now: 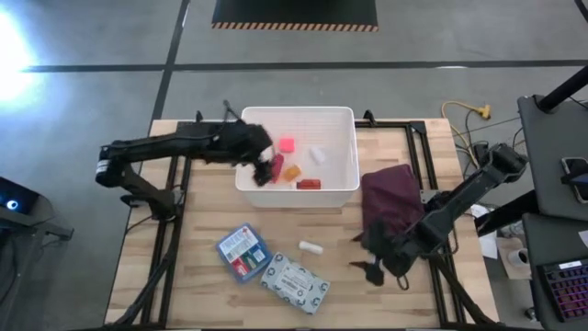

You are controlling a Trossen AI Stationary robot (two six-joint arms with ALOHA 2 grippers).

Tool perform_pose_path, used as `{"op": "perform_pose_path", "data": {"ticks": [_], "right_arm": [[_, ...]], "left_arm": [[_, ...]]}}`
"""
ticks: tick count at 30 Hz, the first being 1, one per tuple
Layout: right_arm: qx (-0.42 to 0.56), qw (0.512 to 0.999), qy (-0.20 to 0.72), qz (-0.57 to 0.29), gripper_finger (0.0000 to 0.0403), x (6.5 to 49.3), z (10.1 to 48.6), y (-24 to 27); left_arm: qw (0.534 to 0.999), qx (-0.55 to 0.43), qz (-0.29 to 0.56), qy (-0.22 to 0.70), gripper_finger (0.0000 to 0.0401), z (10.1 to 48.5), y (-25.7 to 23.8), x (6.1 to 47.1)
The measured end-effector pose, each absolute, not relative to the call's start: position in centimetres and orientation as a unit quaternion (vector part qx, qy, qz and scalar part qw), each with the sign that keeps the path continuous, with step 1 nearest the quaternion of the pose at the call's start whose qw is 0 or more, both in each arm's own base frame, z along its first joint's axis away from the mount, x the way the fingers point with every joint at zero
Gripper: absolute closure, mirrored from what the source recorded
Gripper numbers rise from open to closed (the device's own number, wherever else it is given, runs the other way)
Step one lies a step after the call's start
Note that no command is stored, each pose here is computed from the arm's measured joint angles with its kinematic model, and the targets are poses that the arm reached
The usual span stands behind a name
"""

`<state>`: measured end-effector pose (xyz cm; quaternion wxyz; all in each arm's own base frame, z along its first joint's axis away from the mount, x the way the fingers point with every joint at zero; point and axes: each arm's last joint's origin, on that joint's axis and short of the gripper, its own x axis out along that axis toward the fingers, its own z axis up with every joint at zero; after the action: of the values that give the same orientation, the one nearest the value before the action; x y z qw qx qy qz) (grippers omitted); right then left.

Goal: Pick & place medical supplies in basket/bin
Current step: Put the rolled gauze into the white basket

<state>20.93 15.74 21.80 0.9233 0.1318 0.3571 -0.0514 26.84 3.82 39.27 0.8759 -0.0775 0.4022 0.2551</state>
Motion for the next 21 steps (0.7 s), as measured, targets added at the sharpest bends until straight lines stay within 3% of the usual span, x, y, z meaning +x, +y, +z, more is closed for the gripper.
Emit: {"op": "perform_pose_path", "data": {"ticks": [5,11,21], "right_arm": [[0.149,0.930,0.327,-0.076,0.0074,24.2,19.5,16.9],[0.139,0.913,0.360,-0.130,0.0074,28.0,15.7,16.6],[0.153,0.882,0.416,-0.159,0.0076,32.9,11.4,14.2]], "left_arm": [[0.900,-0.097,0.222,0.363,0.0093,41.2,-1.1,23.3],[0.918,-0.109,0.191,0.330,0.0093,40.8,-5.5,19.3],[0.917,-0.154,0.181,0.319,0.0093,38.2,-6.5,14.6]]}}
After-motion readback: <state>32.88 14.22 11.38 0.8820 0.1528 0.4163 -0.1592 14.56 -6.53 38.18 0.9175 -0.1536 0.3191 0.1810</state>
